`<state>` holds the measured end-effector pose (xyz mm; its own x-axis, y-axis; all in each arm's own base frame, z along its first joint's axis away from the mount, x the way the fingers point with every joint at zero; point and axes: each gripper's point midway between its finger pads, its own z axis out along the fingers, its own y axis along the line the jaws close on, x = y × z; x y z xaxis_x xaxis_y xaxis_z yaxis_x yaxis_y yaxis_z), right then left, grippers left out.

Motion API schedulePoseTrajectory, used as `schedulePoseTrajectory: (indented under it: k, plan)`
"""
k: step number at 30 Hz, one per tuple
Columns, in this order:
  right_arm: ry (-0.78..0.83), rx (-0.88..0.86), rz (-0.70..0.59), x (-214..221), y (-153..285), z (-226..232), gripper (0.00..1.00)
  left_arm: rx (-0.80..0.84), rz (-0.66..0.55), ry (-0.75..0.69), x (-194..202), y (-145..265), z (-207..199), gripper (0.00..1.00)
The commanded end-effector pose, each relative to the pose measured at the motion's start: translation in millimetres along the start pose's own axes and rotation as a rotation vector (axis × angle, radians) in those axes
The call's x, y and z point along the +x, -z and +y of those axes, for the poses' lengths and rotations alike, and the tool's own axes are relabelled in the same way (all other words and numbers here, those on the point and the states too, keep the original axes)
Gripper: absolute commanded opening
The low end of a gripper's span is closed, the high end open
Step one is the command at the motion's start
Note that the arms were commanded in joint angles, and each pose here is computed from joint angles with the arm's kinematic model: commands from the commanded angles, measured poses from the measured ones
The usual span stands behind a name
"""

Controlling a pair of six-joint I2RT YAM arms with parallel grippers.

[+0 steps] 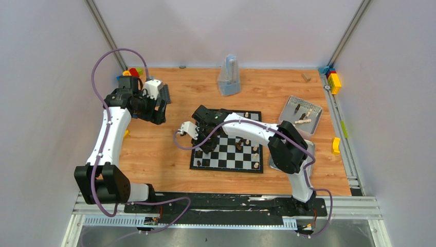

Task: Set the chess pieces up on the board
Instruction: Place the chess piece on the chessboard.

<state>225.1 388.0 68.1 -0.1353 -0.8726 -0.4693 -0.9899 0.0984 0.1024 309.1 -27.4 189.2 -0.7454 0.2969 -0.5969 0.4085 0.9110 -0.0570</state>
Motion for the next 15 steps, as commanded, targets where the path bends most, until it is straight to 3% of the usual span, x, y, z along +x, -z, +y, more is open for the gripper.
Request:
schedulePoseTrajectory:
  k: [1,15]
  plan:
    - [0.025,-0.006,0.001,-2,-4,3,0.0,-0.001,-0.045,0.007,-8,4,1,0.91]
    - [0.037,-0.022,0.027,5,-9,14,0.0,0.005,-0.042,0.005,-8,3,0,0.92]
